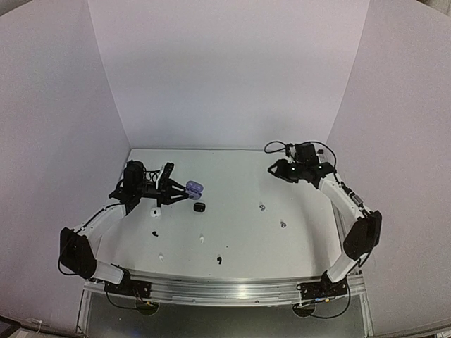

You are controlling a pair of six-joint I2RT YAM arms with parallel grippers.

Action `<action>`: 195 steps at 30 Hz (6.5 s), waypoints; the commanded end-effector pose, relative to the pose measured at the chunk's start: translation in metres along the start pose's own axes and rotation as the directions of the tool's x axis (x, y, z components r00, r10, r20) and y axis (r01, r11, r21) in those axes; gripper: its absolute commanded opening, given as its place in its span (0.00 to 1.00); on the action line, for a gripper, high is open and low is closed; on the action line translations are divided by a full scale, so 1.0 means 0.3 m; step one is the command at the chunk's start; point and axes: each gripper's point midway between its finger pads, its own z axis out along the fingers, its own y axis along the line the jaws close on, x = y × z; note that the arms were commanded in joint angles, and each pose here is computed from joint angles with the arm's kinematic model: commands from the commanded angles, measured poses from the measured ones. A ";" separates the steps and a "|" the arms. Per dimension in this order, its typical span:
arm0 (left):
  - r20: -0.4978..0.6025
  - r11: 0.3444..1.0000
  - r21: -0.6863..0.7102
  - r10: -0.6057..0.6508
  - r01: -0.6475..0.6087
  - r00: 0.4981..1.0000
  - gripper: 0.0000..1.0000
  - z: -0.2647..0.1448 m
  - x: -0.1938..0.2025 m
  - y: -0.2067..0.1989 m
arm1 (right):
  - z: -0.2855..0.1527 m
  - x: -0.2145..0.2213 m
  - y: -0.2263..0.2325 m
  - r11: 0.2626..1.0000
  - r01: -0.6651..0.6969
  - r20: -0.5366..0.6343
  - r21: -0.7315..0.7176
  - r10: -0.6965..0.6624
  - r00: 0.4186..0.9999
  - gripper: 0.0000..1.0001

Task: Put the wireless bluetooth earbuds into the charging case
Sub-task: Pick up the right earbud from the center of the board, then insert the right earbud into the right side groove of the charging case.

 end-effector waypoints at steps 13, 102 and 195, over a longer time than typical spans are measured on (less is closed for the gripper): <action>0.032 0.990 -0.033 0.140 -0.139 0.990 0.00 -0.018 -0.054 -0.025 | 0.026 0.539 -0.579 0.801 -0.116 -0.350 0.587 0.381 0.856 0.31; 0.014 0.982 -0.057 0.179 -0.178 0.984 0.00 -0.020 -0.036 -0.013 | 0.165 0.738 -0.635 0.756 0.053 -0.476 0.652 0.354 0.805 0.08; 0.114 0.980 -0.036 0.199 -0.196 0.973 0.00 -0.024 -0.126 -0.024 | -0.332 0.128 0.755 0.321 0.923 0.442 0.210 -0.874 0.204 0.00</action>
